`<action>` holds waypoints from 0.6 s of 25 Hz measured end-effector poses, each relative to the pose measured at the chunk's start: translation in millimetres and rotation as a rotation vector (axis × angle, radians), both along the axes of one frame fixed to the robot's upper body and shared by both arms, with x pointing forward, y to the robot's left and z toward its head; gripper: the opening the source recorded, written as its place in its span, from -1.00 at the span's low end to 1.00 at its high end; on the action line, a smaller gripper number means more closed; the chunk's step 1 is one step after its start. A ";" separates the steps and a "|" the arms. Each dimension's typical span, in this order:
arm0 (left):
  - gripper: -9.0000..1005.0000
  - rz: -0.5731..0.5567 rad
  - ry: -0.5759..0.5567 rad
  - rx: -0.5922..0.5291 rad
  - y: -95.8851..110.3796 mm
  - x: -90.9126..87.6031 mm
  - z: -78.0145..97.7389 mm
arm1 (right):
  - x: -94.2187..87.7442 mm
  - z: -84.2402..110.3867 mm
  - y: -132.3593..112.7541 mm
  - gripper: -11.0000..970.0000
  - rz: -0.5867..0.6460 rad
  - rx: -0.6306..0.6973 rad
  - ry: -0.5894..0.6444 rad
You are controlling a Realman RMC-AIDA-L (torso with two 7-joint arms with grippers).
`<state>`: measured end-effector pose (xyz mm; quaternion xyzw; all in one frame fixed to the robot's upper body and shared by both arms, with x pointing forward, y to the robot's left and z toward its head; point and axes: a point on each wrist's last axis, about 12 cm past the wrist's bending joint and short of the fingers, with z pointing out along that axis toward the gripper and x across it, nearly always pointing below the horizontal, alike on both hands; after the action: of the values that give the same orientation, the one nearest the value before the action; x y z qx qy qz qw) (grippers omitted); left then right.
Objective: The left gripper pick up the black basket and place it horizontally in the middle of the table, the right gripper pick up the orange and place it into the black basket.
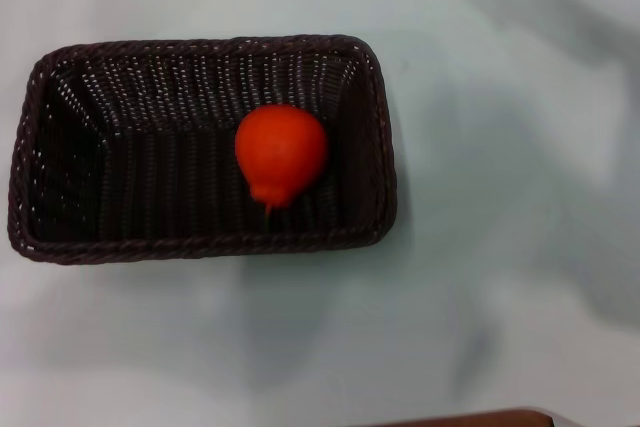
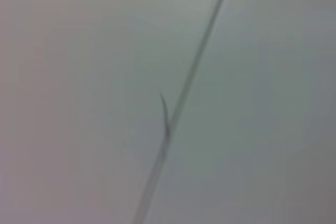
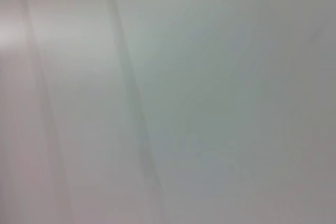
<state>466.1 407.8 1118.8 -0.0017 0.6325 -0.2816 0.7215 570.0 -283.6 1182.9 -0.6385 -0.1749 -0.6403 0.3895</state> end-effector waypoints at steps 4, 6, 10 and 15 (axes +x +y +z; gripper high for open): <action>0.56 0.183 -0.093 0.021 2.6 -17.0 -26.9 | -21.4 -46.6 -27.5 0.92 -0.204 0.140 -0.200; 0.55 0.296 -0.121 0.036 1.9 -28.6 -41.1 | -34.3 -66.5 -36.5 0.92 -0.325 0.183 -0.266; 0.55 0.481 -0.144 0.048 -4.6 -49.8 -65.0 | -64.2 -102.5 -46.6 0.92 -0.600 0.195 -0.334; 0.55 0.576 -0.098 0.052 -14.7 -60.5 -84.4 | -87.4 -130.3 -40.0 0.91 -0.840 0.140 -0.297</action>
<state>405.6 393.1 1034.4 -0.1490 0.5772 -0.0485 0.8014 482.6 -323.6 1052.6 -0.5275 0.0891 -0.8379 0.1086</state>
